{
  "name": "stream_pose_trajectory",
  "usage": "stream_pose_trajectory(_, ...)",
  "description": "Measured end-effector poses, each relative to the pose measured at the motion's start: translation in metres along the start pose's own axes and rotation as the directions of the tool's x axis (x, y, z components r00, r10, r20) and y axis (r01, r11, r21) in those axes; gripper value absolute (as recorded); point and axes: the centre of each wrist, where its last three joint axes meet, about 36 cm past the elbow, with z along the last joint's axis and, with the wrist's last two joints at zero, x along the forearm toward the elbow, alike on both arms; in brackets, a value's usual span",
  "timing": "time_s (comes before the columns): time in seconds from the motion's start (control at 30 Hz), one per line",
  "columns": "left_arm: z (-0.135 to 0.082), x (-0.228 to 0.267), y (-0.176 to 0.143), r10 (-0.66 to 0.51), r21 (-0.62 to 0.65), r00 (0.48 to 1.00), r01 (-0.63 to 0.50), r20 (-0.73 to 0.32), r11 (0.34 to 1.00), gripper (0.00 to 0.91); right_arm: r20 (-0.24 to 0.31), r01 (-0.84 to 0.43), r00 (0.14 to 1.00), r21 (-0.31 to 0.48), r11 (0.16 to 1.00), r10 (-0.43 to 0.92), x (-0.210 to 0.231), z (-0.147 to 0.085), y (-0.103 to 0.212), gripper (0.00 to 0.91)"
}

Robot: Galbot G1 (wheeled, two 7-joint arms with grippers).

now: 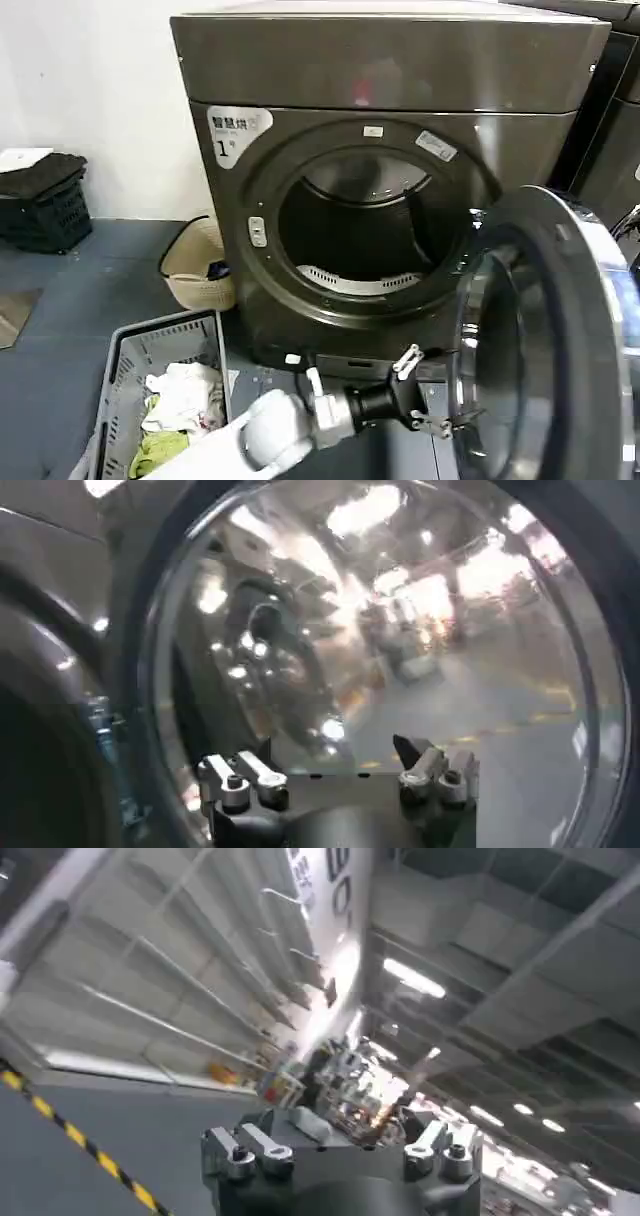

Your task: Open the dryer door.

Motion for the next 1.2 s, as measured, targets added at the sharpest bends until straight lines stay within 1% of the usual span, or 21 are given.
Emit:
stream_pose_trajectory(0.2, 0.008, -0.048, 0.000, 0.037, 0.012, 0.999, -0.038, 0.018, 0.999, 0.907, 0.001, -0.040, 0.999, -0.006, 0.999, 0.040, 0.003, 0.001, -0.022, 0.907)
stream_pose_trajectory(0.4, 0.015, -0.088, 0.006, 0.061, 0.016, 0.998, -0.061, 0.027, 0.998, 0.907, 0.015, -0.058, 0.998, 0.004, 0.998, 0.058, 0.010, -0.001, -0.032, 0.907)
stream_pose_trajectory(0.73, 0.023, -0.139, 0.022, 0.067, 0.018, 0.998, -0.067, 0.014, 0.998, 0.907, 0.027, -0.058, 0.998, 0.005, 0.998, 0.057, 0.024, -0.002, -0.031, 0.907)
stream_pose_trajectory(0.9, 0.024, -0.162, 0.028, 0.063, 0.024, 0.998, -0.064, 0.012, 0.998, 0.907, 0.026, -0.058, 0.998, 0.004, 0.998, 0.058, 0.026, -0.003, -0.030, 0.907)
stream_pose_trajectory(1.2, 0.023, -0.181, 0.032, 0.062, 0.029, 0.998, -0.062, 0.014, 0.998, 0.907, 0.034, -0.053, 0.998, 0.003, 0.999, 0.053, 0.025, -0.003, -0.030, 0.907)
